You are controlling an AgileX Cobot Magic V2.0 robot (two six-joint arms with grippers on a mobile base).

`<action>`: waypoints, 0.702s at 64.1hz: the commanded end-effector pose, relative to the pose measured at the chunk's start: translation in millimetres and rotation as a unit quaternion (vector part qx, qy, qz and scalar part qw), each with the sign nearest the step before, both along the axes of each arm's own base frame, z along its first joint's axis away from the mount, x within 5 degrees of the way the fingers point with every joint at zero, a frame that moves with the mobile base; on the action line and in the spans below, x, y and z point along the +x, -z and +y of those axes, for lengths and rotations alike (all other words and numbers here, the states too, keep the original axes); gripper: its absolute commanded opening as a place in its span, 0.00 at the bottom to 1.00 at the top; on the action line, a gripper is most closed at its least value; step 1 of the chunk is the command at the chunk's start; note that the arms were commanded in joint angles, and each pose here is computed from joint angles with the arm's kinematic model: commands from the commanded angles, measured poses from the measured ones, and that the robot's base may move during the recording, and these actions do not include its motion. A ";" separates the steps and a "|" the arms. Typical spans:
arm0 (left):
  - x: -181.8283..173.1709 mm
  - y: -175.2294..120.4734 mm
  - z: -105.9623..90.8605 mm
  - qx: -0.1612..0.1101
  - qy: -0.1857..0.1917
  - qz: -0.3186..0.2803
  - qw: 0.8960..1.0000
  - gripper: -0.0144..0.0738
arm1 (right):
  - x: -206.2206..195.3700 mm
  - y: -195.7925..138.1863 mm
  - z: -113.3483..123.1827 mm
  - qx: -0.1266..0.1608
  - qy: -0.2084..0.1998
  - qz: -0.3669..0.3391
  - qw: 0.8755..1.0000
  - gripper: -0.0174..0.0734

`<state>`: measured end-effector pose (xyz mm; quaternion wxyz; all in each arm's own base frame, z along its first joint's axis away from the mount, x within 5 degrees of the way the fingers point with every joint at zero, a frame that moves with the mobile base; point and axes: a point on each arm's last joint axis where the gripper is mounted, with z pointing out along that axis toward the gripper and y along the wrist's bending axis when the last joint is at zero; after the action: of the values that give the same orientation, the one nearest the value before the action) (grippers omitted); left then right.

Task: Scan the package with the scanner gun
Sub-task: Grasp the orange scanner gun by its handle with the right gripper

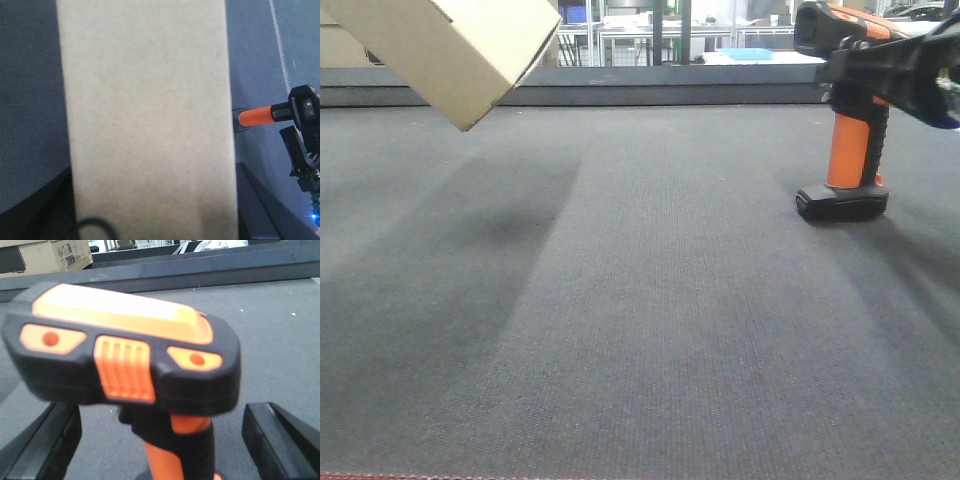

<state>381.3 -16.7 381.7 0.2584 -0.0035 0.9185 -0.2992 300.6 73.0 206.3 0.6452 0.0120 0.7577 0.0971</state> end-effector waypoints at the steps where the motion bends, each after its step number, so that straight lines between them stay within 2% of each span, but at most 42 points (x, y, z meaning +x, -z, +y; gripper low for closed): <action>1: -1.1 -6.4 -2.3 -0.014 0.002 -0.013 1.000 0.04 | 6.6 -4.1 1.8 0.004 0.002 -0.016 1.000 0.81; 28: -1.1 -6.4 -2.3 -0.014 0.002 -0.013 1.000 0.04 | 24.3 -4.6 6.7 0.007 0.003 -0.022 1.000 0.81; 45: -1.1 -6.4 -2.3 -0.014 0.002 -0.013 1.000 0.04 | 28.1 7.0 7.6 0.003 0.004 -0.007 1.000 0.80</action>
<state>381.5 -16.8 381.9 0.2593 -0.0039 0.9181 -0.2999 326.4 80.3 199.3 0.6446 0.0138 0.7582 0.0974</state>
